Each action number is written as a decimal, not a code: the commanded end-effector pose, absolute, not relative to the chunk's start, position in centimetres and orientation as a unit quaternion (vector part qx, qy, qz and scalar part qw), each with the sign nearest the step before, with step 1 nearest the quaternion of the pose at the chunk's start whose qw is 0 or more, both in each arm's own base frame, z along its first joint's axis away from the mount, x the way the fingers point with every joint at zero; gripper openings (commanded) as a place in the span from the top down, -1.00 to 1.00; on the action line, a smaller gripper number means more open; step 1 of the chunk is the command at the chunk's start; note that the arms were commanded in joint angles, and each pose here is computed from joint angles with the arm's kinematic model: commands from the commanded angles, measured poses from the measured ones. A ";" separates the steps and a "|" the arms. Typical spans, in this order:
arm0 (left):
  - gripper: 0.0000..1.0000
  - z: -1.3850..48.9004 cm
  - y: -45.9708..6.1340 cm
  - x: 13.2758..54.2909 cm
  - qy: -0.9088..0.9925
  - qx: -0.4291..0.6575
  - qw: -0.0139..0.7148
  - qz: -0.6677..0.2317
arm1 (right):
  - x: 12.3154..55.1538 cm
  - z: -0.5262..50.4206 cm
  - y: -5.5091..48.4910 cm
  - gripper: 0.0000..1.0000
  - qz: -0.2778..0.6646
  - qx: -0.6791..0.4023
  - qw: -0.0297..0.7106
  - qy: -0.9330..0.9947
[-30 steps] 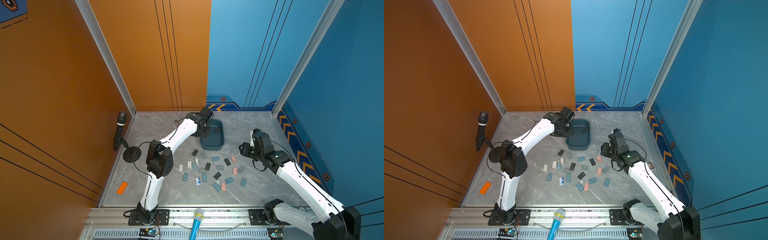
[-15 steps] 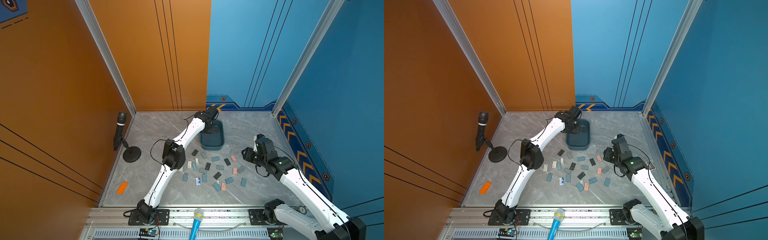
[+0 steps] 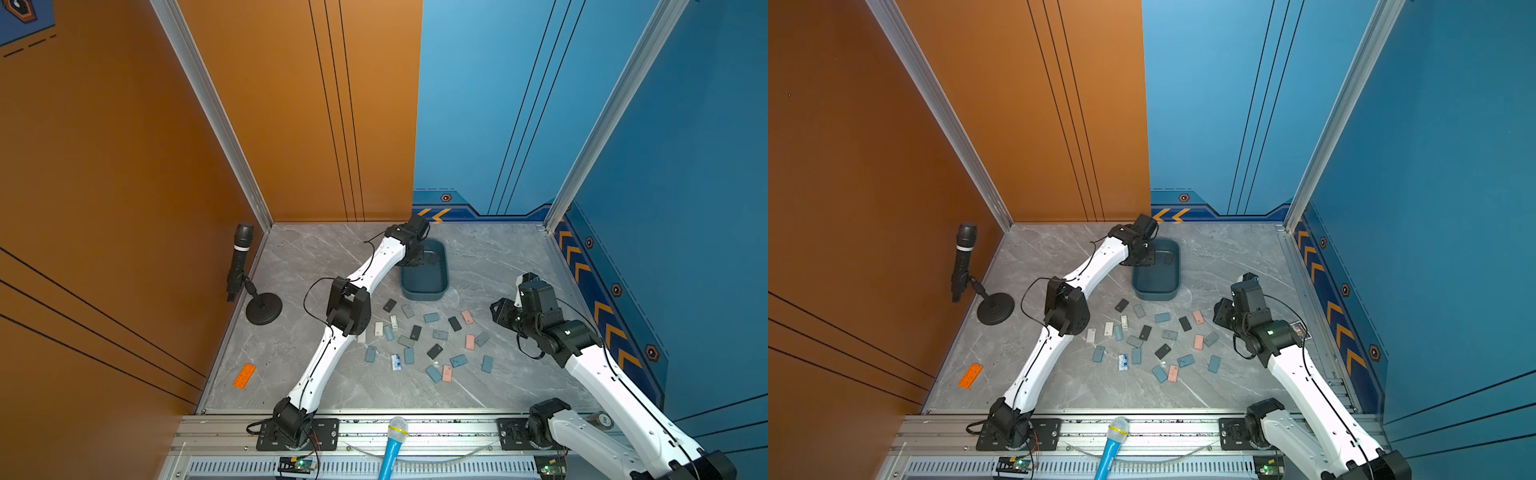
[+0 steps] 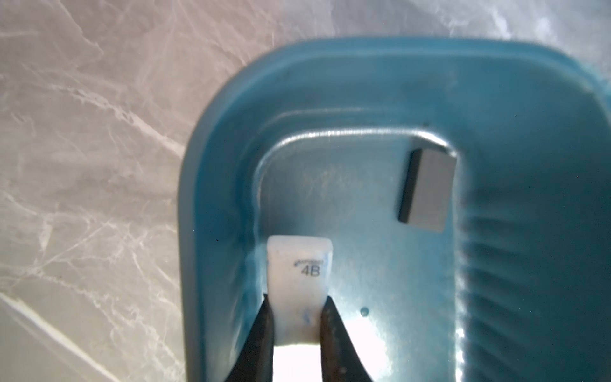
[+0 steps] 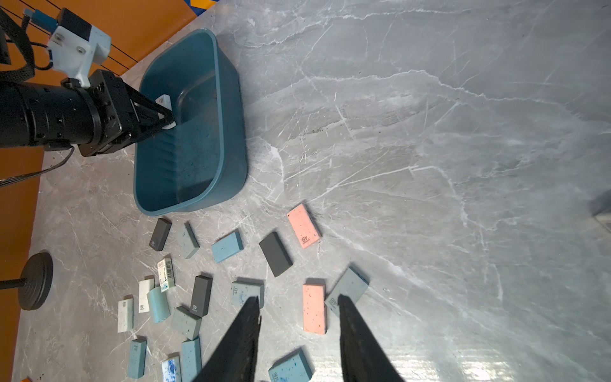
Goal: Put the eraser in the storage box
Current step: Place the eraser in the storage box.
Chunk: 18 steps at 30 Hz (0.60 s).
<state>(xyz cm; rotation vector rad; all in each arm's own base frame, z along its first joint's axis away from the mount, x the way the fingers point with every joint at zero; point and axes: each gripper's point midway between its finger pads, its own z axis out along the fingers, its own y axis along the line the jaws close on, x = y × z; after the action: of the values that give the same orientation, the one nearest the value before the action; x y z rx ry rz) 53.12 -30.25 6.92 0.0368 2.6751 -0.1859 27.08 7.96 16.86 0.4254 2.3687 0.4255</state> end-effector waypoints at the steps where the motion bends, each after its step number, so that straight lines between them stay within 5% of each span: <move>1: 0.55 6.6 -30.6 54.4 0.966 0.004 0.249 -0.076 | 26.3 16.4 7.5 0.18 0.160 0.174 0.330 0.914; 18: 0.45 4.9 -30.9 54.9 0.966 0.002 0.243 -0.084 | 26.5 16.0 7.2 0.18 0.161 0.183 0.327 0.913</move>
<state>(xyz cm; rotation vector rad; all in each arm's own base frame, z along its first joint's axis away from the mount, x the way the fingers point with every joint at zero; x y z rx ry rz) 54.50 -31.00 5.07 0.0271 2.6417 -0.2112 27.05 7.28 17.09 0.4563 2.3556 0.4237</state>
